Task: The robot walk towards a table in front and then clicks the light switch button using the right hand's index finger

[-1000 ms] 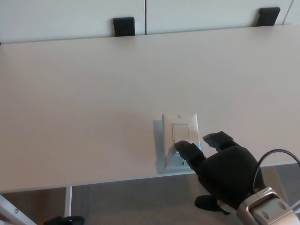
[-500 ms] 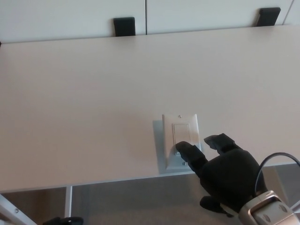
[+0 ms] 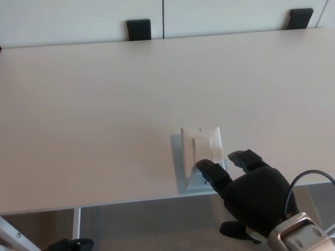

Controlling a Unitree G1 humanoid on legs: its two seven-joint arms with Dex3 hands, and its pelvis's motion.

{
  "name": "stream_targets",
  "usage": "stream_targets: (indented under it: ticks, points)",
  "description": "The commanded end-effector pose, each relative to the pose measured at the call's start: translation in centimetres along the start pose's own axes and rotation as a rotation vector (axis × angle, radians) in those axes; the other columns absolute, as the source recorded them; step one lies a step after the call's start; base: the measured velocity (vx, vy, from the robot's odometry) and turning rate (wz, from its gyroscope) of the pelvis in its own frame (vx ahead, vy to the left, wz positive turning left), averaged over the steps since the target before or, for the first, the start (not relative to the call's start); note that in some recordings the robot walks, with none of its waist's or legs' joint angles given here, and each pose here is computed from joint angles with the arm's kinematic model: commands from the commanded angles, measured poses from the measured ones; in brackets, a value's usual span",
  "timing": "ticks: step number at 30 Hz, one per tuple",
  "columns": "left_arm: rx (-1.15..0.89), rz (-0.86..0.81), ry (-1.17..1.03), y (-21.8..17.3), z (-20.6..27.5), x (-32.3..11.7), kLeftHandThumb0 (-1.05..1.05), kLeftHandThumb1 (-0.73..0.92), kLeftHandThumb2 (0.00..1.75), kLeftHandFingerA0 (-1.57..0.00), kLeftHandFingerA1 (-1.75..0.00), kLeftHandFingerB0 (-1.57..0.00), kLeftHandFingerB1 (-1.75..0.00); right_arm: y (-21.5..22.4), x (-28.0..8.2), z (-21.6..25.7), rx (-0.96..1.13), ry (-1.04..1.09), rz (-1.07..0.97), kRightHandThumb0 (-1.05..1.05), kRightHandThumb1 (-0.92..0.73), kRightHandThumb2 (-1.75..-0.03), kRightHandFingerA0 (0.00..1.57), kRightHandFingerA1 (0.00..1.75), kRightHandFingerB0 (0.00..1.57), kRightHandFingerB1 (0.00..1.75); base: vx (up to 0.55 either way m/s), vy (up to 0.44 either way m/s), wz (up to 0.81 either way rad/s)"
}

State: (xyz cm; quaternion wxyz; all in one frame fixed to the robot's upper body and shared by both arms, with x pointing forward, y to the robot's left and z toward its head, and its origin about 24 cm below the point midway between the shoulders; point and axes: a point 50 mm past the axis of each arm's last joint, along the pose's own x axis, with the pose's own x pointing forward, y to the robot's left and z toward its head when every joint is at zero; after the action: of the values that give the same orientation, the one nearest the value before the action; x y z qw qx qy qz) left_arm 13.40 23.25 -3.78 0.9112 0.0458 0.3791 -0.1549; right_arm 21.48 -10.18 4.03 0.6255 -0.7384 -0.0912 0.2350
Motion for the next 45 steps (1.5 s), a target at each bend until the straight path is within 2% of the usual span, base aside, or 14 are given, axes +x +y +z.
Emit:
stream_targets:
  ticks: [1,9,10,11,12,14,26,30,31,32,36,41,42,45]
  points:
    - [-0.004,0.021,0.033,0.3,-0.1,-0.2,-0.18,0.55,0.96,-0.27,-0.58,-0.14,-0.51,0.7,-0.2,-0.3,0.001,0.008,0.071,-0.86,-0.62,-0.96,0.07,0.38,0.34,0.45,0.00,0.000,0.00]
    - [0.021,0.014,0.022,0.3,-0.2,-0.3,-0.18,0.55,0.96,-0.28,-0.57,-0.14,-0.50,-0.8,-0.5,-0.6,0.005,0.018,0.005,-0.86,-0.76,-0.64,0.15,0.28,0.35,0.32,0.00,0.000,0.00]
    - [0.008,0.001,0.014,0.3,-0.2,-0.3,-0.17,0.57,0.97,-0.25,-0.57,-0.13,-0.50,-1.4,-0.6,-0.8,0.016,0.019,-0.016,-0.90,-0.64,-0.99,0.04,0.33,0.28,0.45,0.00,0.000,0.00]
    - [0.001,0.008,0.021,0.3,-0.2,-0.3,-0.17,0.56,0.97,-0.27,-0.57,-0.14,-0.50,-2.0,-0.7,-1.1,0.023,0.020,-0.032,-0.86,-0.78,-0.65,0.13,0.26,0.31,0.31,0.00,0.000,0.00]
    - [-0.006,0.007,0.021,0.3,-0.2,-0.2,-0.17,0.55,0.96,-0.26,-0.57,-0.13,-0.50,-3.2,-1.1,-1.4,0.052,0.020,-0.073,-0.86,-0.62,-0.97,0.08,0.39,0.22,0.42,0.00,0.000,0.00]
    - [-0.010,0.008,0.020,0.4,-0.2,-0.1,-0.18,0.54,0.96,-0.27,-0.58,-0.13,-0.51,-4.7,-1.8,-1.9,0.092,0.019,-0.117,-0.86,-0.79,-0.65,0.13,0.29,0.26,0.29,0.00,0.000,0.00]
    - [-0.003,0.016,0.034,0.6,-0.3,-0.1,-0.18,0.55,0.96,-0.27,-0.57,-0.14,-0.50,-8.5,-11.1,-3.1,0.208,0.042,-0.283,-0.87,-0.62,-0.94,0.08,0.34,0.17,0.42,0.00,0.000,0.00]
    - [-0.009,0.011,0.030,0.6,-0.6,-0.2,-0.18,0.55,0.96,-0.26,-0.57,-0.13,-0.50,-7.3,-14.3,-3.6,0.293,0.073,-0.283,-0.82,-0.73,-0.63,0.08,0.38,0.21,0.29,0.00,0.000,0.00]
    - [-0.007,0.011,0.033,0.7,-0.7,-0.3,-0.18,0.54,0.95,-0.26,-0.57,-0.13,-0.51,-6.8,-14.9,-3.7,0.323,0.083,-0.288,-0.38,-0.34,-0.97,0.06,0.55,0.00,0.47,0.00,0.000,0.00]
    - [-0.007,0.012,0.033,0.7,-0.7,-0.4,-0.18,0.55,0.96,-0.26,-0.57,-0.14,-0.51,-6.2,-15.8,-4.0,0.363,0.111,-0.290,-0.83,-0.59,-0.92,0.06,0.45,0.16,0.43,0.00,0.000,0.00]
    - [-0.022,0.020,0.046,0.7,-0.9,-0.2,-0.18,0.55,0.96,-0.25,-0.56,-0.12,-0.50,-2.9,-18.6,-4.9,0.618,0.211,-0.292,-0.39,-0.35,-0.96,0.05,0.53,0.00,0.47,0.00,0.000,0.00]
    - [-0.025,0.029,0.050,0.8,-1.1,-0.3,-0.19,0.55,0.96,-0.26,-0.57,-0.14,-0.50,2.1,-20.2,-4.4,1.008,0.304,-0.159,-0.39,-0.38,-0.95,0.02,0.51,0.00,0.47,0.00,0.000,0.00]
    - [-0.023,0.027,0.052,0.7,-1.1,-0.3,-0.19,0.55,0.96,-0.26,-0.57,-0.14,-0.50,3.0,-20.4,-4.3,1.072,0.333,-0.127,-0.74,-0.66,-0.58,0.09,0.36,0.16,0.33,0.00,0.000,0.00]
    - [-0.020,0.035,0.052,0.6,-1.1,-0.2,-0.18,0.55,0.96,-0.28,-0.57,-0.15,-0.51,5.1,-20.6,-4.1,1.223,0.413,-0.089,-0.77,-0.50,-0.87,0.02,0.45,0.12,0.40,0.00,0.000,0.00]
